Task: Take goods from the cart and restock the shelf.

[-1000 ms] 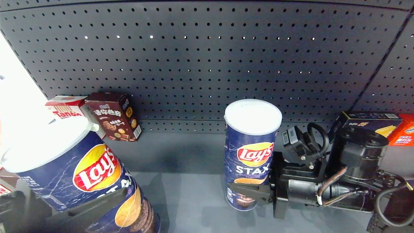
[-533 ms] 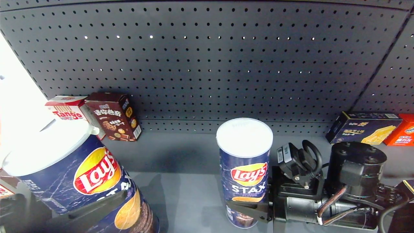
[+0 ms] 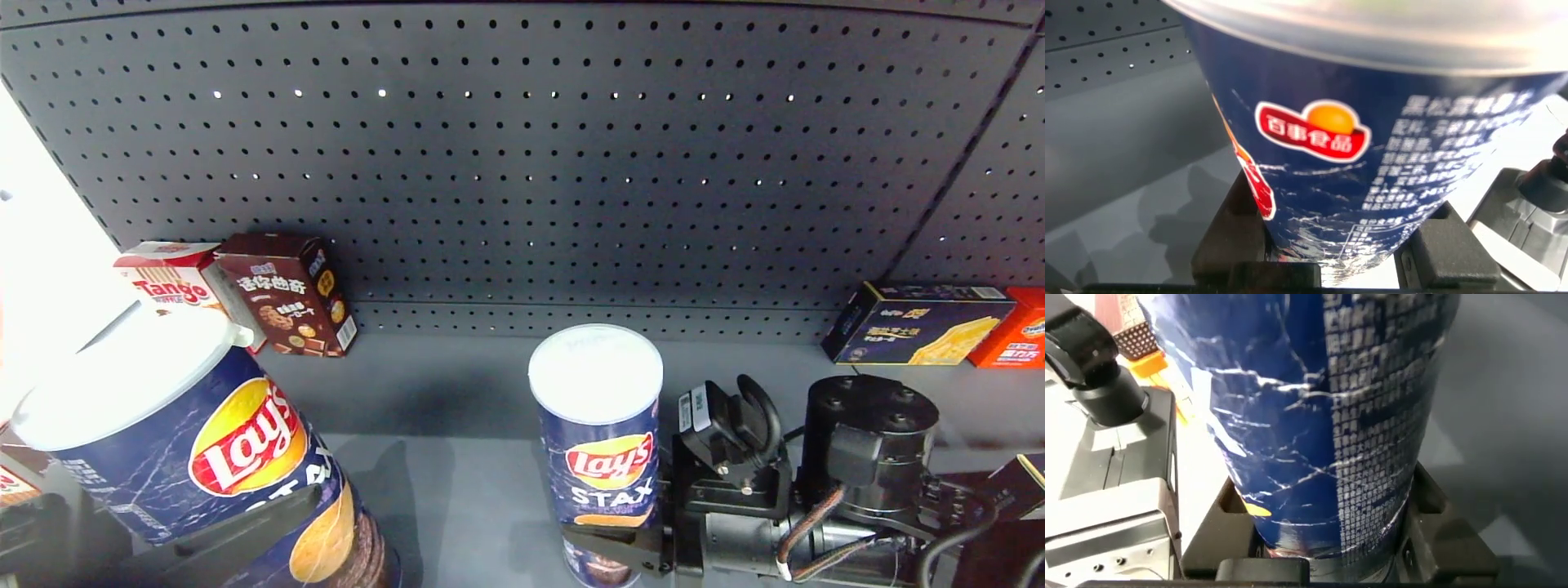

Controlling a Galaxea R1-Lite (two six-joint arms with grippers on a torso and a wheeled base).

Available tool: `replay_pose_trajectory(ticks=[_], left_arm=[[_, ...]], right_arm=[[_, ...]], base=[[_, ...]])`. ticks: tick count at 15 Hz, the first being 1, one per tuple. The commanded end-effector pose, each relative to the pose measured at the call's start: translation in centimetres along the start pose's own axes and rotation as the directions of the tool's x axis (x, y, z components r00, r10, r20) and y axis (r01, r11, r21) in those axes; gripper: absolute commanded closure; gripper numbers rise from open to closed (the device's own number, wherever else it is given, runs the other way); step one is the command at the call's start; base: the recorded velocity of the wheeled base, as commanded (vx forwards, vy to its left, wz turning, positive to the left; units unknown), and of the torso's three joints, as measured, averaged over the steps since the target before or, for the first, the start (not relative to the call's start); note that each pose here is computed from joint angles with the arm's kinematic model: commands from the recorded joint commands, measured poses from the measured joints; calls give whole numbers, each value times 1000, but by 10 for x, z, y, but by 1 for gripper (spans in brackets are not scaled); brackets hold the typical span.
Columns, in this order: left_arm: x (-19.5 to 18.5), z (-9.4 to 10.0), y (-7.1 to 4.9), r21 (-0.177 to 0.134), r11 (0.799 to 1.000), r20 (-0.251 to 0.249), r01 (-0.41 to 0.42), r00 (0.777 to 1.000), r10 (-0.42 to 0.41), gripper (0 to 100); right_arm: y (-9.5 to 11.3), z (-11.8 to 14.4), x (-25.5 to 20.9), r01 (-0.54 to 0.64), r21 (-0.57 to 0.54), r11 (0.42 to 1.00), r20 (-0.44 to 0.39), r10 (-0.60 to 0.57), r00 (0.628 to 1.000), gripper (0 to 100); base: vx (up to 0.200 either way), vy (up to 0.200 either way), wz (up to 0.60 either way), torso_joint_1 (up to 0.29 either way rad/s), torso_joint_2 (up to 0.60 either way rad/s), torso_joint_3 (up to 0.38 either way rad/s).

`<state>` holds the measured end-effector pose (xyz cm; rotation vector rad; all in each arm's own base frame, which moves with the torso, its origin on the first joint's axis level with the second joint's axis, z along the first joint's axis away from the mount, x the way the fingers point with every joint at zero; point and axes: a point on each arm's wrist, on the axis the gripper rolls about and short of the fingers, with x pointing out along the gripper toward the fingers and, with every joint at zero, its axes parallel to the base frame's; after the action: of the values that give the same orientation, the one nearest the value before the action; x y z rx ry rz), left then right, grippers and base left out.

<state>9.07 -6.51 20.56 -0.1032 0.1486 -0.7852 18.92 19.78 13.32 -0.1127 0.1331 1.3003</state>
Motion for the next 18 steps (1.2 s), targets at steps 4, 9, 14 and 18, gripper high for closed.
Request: replay_pose_trajectory(ticks=[4, 9, 14, 18], left_arm=[[0, -5, 1, -4, 1000, -14, -2, 1000, 2, 100], [-1, -4, 2, -8, 1000, -13, -10, 1000, 10, 100], [-4, -7, 1, -18, 1000, -10, -11, 1000, 11, 100], [-5, -6, 1, -17, 1000, -4, -12, 1000, 12, 100]], right_arm=[[-1, -12, 7, -8, 17, 1000, -35, 8, 999, 100], [-9, -18, 13, 4, 19, 1000, -36, -4, 999, 100], [-22, -15, 10, 50, 16, 999, -20, -49, 999, 100], [-21, -15, 9, 48, 13, 999, -19, -48, 999, 0]], base=[[0, 0, 0, 0, 0, 0], [0, 0, 0, 0, 0, 0], [0, 0, 0, 0, 0, 0], [0, 0, 0, 0, 0, 0]])
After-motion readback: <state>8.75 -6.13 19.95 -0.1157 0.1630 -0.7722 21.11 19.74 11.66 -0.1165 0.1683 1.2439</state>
